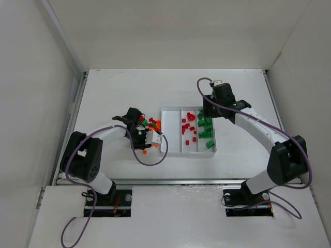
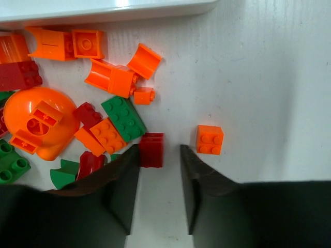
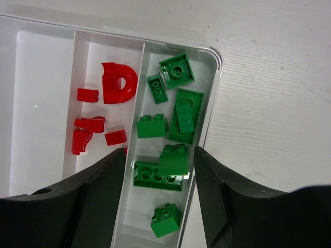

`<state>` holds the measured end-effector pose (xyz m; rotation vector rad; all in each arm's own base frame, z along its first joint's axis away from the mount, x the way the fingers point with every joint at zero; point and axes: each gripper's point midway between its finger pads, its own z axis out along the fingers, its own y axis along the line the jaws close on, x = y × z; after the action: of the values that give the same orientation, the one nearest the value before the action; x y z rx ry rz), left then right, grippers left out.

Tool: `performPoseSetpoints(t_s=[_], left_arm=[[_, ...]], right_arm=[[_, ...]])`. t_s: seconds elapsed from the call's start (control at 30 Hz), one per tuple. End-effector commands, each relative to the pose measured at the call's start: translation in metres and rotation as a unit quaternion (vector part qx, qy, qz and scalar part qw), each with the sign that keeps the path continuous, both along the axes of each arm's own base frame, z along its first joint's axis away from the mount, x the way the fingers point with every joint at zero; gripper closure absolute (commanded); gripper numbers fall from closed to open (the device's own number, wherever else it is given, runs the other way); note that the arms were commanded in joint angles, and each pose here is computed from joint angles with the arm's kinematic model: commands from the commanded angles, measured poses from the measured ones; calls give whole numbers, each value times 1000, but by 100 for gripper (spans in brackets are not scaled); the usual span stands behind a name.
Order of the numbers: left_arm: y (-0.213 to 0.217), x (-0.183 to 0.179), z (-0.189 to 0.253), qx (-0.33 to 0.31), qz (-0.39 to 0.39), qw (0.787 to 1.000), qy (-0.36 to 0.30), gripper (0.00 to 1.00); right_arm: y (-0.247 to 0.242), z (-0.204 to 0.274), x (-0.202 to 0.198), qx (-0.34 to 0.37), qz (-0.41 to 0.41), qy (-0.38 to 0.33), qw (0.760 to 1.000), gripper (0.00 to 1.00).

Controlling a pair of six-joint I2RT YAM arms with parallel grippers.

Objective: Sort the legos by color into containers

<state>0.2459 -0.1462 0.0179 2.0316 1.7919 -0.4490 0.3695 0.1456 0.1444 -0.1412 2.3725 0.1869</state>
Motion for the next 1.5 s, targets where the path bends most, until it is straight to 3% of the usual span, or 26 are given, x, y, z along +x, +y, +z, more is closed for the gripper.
performPoseSetpoints(t_s=[0.0,0.23,0.33,0.47,0.53,0.67,0.93,1.07,1.17,1.2,1.23,1.3,1.47], left_arm=[[-5,-7,0,-9,-3,1000,22,71],[0,-9,2,2,0,1000,22,100],[0,-4,16,-9,9,1000,10,100],[-17,28,59,-70,47,996,-40,100],[-36,45,92,-125,67,988,-59,100],[-94,55,141,-214,14,971,-101,100],[-196,46,132,-247,-76,963,-81,100],[-233,46,124,-248,-91,962,-71,88],[-244,45,113,-236,-97,965,-57,65],[-244,47,113,-232,-94,966,-61,47],[-243,47,113,-232,-94,966,-61,41],[-238,47,107,-215,-88,971,-60,36],[-209,49,119,-201,-72,974,-72,36]], right_arm=[[1,14,1,5,-4,-21,1000,39],[1,11,1,0,0,-18,1000,39],[1,11,1,0,0,-18,1000,39],[1,12,3,2,0,-22,1000,39],[3,15,7,6,-1,-32,999,39],[4,27,10,23,3,-49,999,39],[-4,38,8,30,-4,-61,998,39],[-9,39,4,33,-11,-61,998,39],[-12,42,2,31,-16,-66,997,39],[-14,42,2,28,-19,-67,997,39],[-14,45,2,30,-19,-71,997,39],[-17,40,-1,23,-23,-63,997,39],[-17,38,-3,22,-23,-59,998,39]])
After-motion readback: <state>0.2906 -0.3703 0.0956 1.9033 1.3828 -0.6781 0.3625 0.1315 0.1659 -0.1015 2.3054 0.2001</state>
